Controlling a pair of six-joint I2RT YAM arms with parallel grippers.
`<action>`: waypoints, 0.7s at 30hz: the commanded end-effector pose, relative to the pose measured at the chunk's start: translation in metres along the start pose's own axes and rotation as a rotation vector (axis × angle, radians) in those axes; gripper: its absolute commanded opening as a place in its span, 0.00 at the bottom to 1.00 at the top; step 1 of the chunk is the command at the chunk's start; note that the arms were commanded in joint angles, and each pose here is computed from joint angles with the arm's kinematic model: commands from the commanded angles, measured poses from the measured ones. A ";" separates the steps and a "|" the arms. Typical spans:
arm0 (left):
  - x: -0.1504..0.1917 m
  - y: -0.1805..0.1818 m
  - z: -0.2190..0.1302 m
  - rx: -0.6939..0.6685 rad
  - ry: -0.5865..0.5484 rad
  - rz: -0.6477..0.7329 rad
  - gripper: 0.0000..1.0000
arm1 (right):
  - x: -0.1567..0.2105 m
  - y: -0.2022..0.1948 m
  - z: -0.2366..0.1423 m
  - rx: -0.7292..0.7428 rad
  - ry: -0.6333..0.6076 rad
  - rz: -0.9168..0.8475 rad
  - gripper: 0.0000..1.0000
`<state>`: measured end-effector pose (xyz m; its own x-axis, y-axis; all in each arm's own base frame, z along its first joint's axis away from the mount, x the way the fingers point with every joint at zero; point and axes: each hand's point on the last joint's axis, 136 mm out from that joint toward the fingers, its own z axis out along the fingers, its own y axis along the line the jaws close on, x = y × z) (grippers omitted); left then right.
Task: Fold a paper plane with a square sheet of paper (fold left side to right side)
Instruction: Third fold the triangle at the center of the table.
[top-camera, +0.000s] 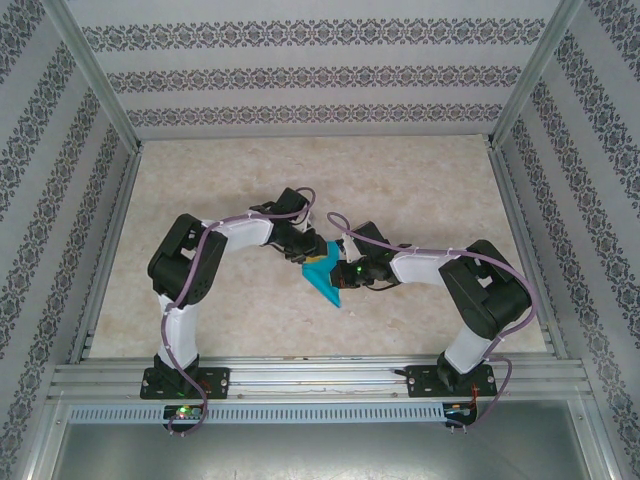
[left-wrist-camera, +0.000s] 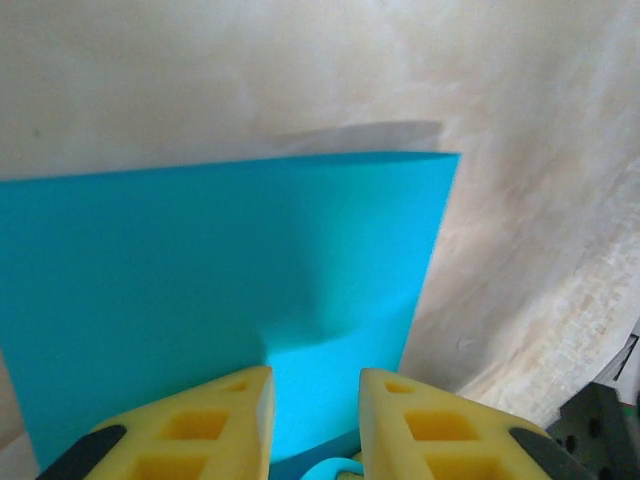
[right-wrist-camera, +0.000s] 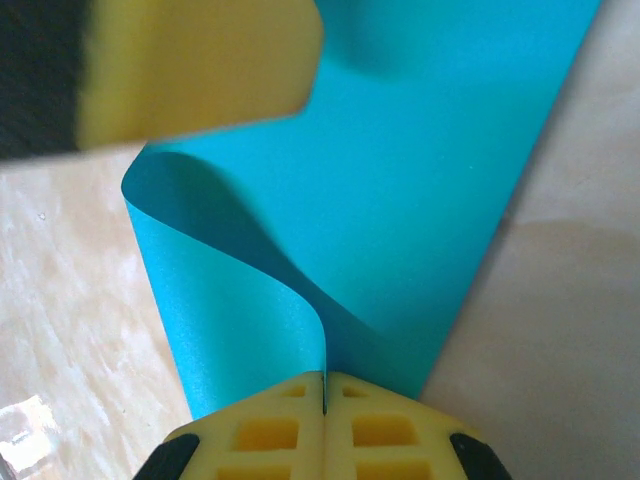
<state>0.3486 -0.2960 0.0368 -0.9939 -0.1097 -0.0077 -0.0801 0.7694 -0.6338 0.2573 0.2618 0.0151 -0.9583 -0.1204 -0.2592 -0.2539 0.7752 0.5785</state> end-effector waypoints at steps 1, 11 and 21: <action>-0.019 -0.017 -0.037 0.003 -0.098 0.045 0.29 | 0.024 -0.021 0.007 0.061 0.086 0.052 0.00; 0.009 -0.022 -0.078 0.106 -0.162 0.091 0.12 | 0.029 -0.020 0.007 0.046 0.099 0.058 0.00; 0.059 -0.036 -0.043 0.268 -0.062 0.039 0.09 | 0.029 -0.023 0.009 0.052 0.106 0.068 0.00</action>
<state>0.2851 -0.2826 0.0788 -0.9906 -0.1211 -0.0636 -0.0324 0.6597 -0.7508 0.2557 0.2629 0.0149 -0.9615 -0.1224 -0.2459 -0.2495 0.7634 0.5958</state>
